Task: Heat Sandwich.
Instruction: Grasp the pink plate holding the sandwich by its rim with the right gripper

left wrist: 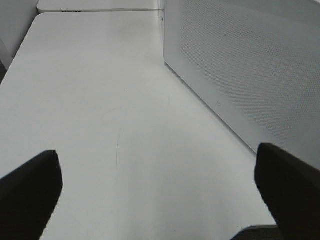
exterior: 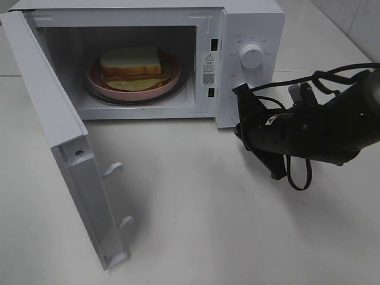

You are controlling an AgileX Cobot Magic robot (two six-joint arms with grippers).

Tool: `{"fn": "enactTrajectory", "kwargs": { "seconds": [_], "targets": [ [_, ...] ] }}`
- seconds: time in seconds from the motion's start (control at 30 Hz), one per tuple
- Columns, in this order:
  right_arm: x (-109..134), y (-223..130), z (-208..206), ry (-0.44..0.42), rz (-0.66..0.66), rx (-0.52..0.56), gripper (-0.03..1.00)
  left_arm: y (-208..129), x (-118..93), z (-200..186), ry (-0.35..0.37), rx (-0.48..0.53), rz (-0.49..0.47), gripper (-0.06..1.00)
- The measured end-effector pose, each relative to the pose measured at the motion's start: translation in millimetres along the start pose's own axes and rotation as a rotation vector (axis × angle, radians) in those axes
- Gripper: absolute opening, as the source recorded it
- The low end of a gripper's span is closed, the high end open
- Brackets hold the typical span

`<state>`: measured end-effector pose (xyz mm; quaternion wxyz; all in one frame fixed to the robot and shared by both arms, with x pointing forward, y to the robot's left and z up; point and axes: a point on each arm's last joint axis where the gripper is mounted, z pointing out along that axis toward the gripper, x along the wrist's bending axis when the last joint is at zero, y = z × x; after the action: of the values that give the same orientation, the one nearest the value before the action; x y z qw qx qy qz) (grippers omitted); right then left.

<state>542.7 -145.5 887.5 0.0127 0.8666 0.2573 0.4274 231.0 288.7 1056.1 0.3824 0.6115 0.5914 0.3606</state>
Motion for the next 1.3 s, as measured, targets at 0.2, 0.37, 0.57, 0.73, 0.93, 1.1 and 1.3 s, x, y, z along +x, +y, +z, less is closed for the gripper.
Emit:
{"fn": "enactTrajectory", "kwargs": {
  "seconds": [0.2,0.37,0.57,0.73,0.93,1.1,1.3],
  "targets": [
    [7.8,-5.4,-20.9,-0.052,-0.259,0.136,0.01,0.0,0.0,0.0,0.000,0.000,0.000,0.99],
    [11.3,-8.3,-39.7,-0.089,-0.472,0.246,0.01,0.0,0.0,0.0,0.000,0.000,0.000,0.99],
    [16.0,-8.6,-60.0,-0.093,-0.672,0.334,0.01,0.0,0.0,0.0,0.000,0.000,0.000,0.99],
    [17.7,-7.5,-79.0,-0.103,-0.837,0.407,0.02,0.0,0.0,0.0,0.000,0.000,0.000,0.99],
    [13.2,-4.4,-99.8,-0.148,-1.082,0.509,0.03,0.0,0.0,0.0,0.000,0.000,0.000,0.99],
    [10.6,-0.9,-113.1,-0.173,-1.226,0.564,0.05,0.0,0.0,0.0,0.000,0.000,0.000,0.99],
    [10.8,3.1,-125.4,-0.154,-1.413,0.602,0.06,0.0,0.0,0.0,0.000,0.000,0.000,0.99]
  ]
}}
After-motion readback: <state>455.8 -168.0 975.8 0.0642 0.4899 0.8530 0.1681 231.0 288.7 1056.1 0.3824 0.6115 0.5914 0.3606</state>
